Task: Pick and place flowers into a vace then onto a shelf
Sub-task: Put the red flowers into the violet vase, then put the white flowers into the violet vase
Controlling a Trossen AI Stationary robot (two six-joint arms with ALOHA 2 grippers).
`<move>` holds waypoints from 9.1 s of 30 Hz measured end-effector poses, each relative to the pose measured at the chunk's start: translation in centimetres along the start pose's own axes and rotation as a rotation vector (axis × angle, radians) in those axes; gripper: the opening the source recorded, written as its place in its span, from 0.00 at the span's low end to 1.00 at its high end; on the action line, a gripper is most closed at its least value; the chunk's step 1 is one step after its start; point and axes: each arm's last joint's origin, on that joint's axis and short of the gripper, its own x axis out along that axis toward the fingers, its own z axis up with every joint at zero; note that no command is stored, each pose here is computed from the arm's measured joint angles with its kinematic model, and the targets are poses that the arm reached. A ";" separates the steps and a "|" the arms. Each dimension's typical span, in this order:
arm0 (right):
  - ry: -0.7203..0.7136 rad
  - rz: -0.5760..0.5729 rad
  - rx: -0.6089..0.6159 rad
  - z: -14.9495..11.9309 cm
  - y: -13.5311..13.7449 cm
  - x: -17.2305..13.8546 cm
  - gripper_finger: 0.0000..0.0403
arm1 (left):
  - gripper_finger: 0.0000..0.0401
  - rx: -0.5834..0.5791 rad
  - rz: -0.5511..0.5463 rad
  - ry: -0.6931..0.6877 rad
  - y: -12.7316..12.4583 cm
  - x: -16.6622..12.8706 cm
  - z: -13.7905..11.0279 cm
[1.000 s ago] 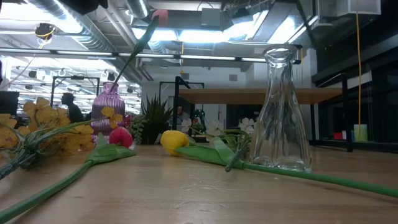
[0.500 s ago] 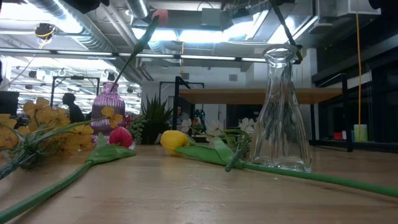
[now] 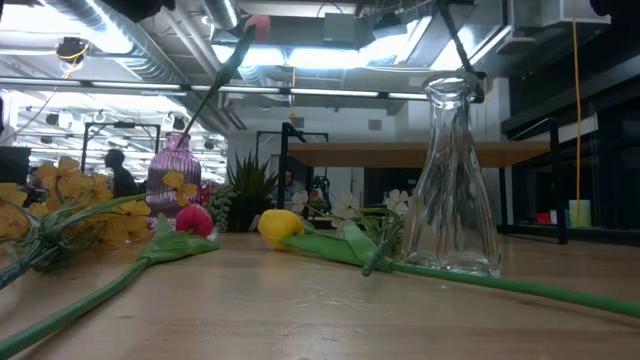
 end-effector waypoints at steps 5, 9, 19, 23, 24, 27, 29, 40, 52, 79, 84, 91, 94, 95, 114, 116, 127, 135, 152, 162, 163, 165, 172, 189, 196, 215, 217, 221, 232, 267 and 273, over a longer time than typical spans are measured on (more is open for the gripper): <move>-0.009 0.020 -0.046 0.2 0.7 -0.3 0.15 | 0.02 0.002 -0.004 0.017 -0.3 -0.3 0.4; -0.005 -0.009 -0.073 0.4 1.1 -0.6 0.16 | 0.02 0.012 0.022 0.046 -0.3 -1.5 1.6; 0.017 -0.094 -0.140 0.5 1.9 -1.1 0.16 | 0.01 0.032 0.210 0.109 -0.9 -7.0 4.9; 0.021 -0.104 -0.141 0.5 2.0 -1.2 0.16 | 0.01 0.030 0.318 0.124 -1.0 -9.9 5.4; 0.025 -0.103 -0.143 0.5 2.0 -1.2 0.16 | 0.01 0.028 0.348 0.130 -1.0 -10.5 5.4; 0.032 -0.101 -0.147 0.4 2.0 -1.2 0.16 | 0.01 0.024 0.430 0.152 -0.9 -12.4 5.1; 0.034 -0.101 -0.149 0.4 2.0 -1.2 0.16 | 0.01 0.020 0.461 0.159 -0.9 -13.3 5.0; 0.118 -0.173 -0.205 -0.4 1.7 -1.1 0.02 | 0.01 0.065 0.636 0.205 -1.0 -16.8 6.4; 0.198 -0.220 -0.191 -1.4 0.1 -0.6 0.01 | 0.01 0.009 0.787 0.240 -0.5 -18.9 8.3; 0.270 -0.262 -0.181 -2.4 -1.2 -0.2 0.00 | 0.01 -0.013 0.867 0.256 0.9 -20.2 9.6; 0.275 -0.267 -0.180 -2.5 -1.5 -0.1 0.00 | 0.01 0.003 0.863 0.271 0.5 -20.0 8.8; 0.275 -0.265 -0.180 -2.5 -1.5 -0.1 0.00 | 0.01 0.011 0.862 0.288 -0.1 -19.8 7.3; 0.274 -0.264 -0.180 -2.5 -1.5 -0.1 0.00 | 0.01 0.011 0.861 0.295 -0.3 -19.8 6.5; 0.274 -0.264 -0.180 -2.5 -1.5 -0.1 0.00 | 0.01 0.011 0.860 0.297 -0.4 -19.8 6.3; 0.273 -0.263 -0.179 -2.5 -1.4 -0.1 0.00 | 0.12 0.004 0.875 0.330 -1.1 -20.7 1.7; 0.273 -0.263 -0.179 -2.5 -1.4 -0.1 0.00 | 0.14 -0.006 0.877 0.328 -1.2 -20.8 1.4; 0.269 -0.266 -0.152 -2.5 -1.4 -0.1 0.01 | 0.29 0.031 0.860 0.363 -1.4 -20.9 0.4; 0.266 -0.269 -0.127 -2.5 -1.4 -0.1 0.02 | 0.42 0.100 0.841 0.395 -1.4 -21.1 0.5; 0.266 -0.269 -0.130 -2.5 -1.4 -0.1 0.02 | 0.49 0.148 0.674 0.393 -2.0 -22.6 3.4; 0.267 -0.269 -0.130 -2.5 -1.4 -0.1 0.02 | 0.49 0.168 0.592 0.390 -2.9 -23.5 3.7; 0.267 -0.269 -0.130 -2.5 -1.4 -0.1 0.02 | 0.49 0.164 0.587 0.388 -2.9 -23.5 3.7; 0.267 -0.269 -0.130 -2.5 -1.4 -0.1 0.02 | 0.49 0.161 0.571 0.387 -3.1 -23.7 3.7; 0.267 -0.269 -0.128 -2.5 -1.4 -0.1 0.02 | 0.49 0.093 0.453 0.387 -4.0 -24.3 3.9; 0.266 -0.269 -0.127 -2.5 -1.4 -0.1 0.02 | 0.49 0.188 0.415 0.399 -4.3 -24.6 4.1; 0.266 -0.269 -0.128 -2.5 -1.4 -0.1 0.02 | 0.49 0.186 0.399 0.375 -4.8 -24.2 5.3; 0.267 -0.269 -0.130 -2.5 -1.4 -0.1 0.02 | 0.49 0.198 0.220 0.303 -6.3 -25.1 9.2; 0.267 -0.269 -0.130 -2.5 -1.4 -0.1 0.02 | 0.49 0.189 0.152 0.280 -6.5 -25.1 9.2; 0.266 -0.269 -0.129 -2.5 -1.4 -0.1 0.02 | 0.45 0.184 0.016 0.237 -7.0 -25.0 9.2; 0.368 -0.253 -0.187 -0.6 -1.1 1.5 0.02 | 0.18 0.274 0.093 0.309 -8.4 -22.8 6.4; 0.834 -0.413 0.380 5.1 -4.8 4.9 0.00 | 0.00 -0.022 0.167 0.772 -7.7 -13.7 -3.9; 0.874 -0.502 0.487 4.7 -5.2 4.9 0.00 | 0.01 0.047 0.174 0.800 -7.4 -13.2 -5.1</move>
